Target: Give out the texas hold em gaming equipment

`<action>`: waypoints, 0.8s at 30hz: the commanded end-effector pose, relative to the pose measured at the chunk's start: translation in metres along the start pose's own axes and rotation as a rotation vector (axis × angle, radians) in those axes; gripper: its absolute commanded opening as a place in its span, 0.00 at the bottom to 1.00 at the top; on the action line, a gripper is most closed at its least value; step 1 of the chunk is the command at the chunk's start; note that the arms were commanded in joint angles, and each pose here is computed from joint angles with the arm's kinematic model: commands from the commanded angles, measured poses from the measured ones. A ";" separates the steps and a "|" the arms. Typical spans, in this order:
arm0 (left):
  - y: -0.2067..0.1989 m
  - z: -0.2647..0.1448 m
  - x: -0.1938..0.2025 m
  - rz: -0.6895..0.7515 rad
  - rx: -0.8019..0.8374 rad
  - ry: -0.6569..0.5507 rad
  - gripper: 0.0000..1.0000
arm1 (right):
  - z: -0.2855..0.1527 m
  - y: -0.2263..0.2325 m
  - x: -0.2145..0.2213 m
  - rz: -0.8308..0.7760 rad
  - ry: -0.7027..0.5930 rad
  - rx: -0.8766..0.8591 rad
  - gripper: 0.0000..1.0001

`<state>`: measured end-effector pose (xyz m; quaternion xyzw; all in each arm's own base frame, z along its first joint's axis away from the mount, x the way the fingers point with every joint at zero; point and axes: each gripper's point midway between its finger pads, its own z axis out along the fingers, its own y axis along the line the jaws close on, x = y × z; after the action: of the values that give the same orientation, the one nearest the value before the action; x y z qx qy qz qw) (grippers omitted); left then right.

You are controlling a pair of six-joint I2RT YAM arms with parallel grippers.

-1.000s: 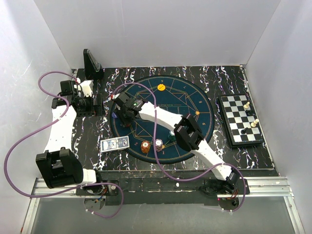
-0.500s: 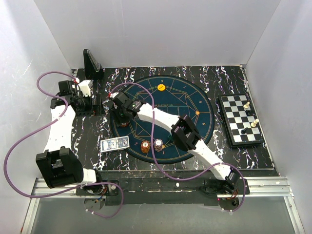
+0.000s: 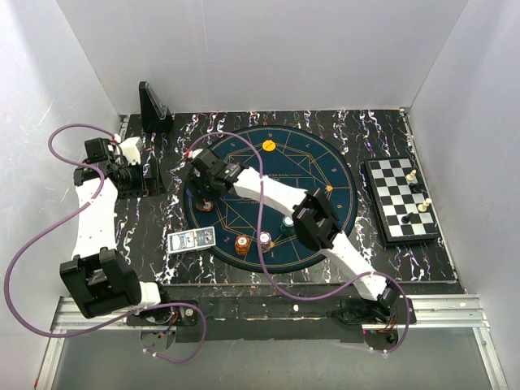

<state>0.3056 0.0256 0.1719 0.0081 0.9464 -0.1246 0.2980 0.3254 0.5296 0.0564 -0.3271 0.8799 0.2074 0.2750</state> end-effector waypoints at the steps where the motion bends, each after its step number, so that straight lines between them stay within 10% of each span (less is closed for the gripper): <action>1: -0.007 -0.023 -0.013 0.046 0.006 -0.069 0.98 | -0.089 -0.022 -0.047 0.013 -0.105 0.059 0.80; 11: 0.002 -0.027 -0.009 0.080 -0.048 -0.056 0.98 | -0.162 0.005 0.041 -0.139 0.040 -0.053 0.88; 24: -0.007 -0.030 -0.005 0.121 0.007 -0.036 0.98 | -0.146 0.018 0.117 -0.225 0.198 -0.024 0.91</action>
<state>0.2932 0.0312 0.1756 0.0413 0.9497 -0.1055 0.2919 0.1796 0.4127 0.0985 -0.4465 0.8588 0.1683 0.1862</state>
